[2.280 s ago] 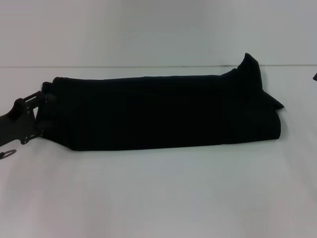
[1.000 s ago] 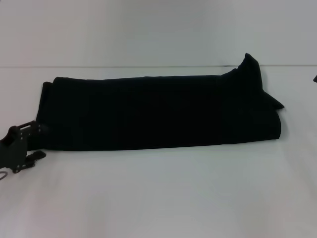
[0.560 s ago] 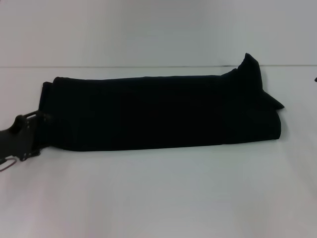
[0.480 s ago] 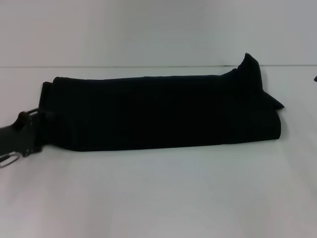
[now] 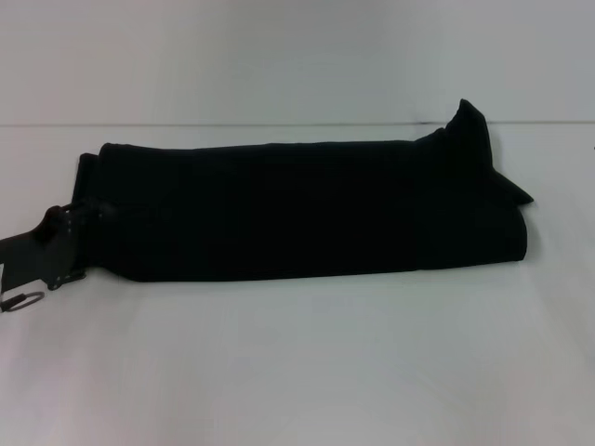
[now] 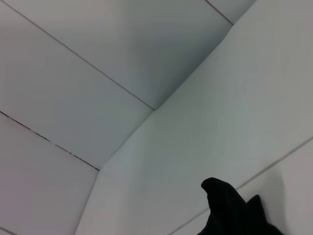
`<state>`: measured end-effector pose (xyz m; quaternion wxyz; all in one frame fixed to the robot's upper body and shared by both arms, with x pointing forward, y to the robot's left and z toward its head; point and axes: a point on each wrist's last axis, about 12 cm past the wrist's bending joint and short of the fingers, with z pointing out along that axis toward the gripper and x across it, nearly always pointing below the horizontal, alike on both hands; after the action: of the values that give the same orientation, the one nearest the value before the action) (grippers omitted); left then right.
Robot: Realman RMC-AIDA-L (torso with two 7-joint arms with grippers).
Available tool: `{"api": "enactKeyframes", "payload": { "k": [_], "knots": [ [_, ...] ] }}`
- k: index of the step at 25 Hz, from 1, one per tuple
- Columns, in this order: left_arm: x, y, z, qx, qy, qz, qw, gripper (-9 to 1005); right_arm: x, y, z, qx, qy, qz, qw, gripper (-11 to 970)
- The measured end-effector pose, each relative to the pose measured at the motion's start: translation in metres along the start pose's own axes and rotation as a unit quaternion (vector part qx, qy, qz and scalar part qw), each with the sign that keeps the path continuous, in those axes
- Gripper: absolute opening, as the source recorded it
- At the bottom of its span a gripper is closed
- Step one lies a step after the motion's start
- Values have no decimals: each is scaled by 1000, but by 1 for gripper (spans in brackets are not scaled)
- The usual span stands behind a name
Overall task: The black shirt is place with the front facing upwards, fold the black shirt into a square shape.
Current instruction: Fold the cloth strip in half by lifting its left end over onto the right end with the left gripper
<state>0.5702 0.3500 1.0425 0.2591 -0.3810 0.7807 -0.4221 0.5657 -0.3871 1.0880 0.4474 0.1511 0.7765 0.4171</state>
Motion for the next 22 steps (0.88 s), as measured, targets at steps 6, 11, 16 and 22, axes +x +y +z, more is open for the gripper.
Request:
{"api": "enactKeyframes", "payload": {
  "k": [6,11,16,22],
  "knots": [
    [-7,-14,9,-9,-9,22,1000,639,-2,4,4,-6,2,-3,1000,854],
    [-10,-17,11,-14,-17,23,999,635,-2,4,4,-8,2,-2,1000,854],
    [-9,-13,10,-23,-21,28,999,632,-2,5,4,-9,1,-2,1000,854],
    [-9,-14,10,-24,-21,35,999,608,-3,5,4,-10,0,-1,1000,854]
  ]
}}
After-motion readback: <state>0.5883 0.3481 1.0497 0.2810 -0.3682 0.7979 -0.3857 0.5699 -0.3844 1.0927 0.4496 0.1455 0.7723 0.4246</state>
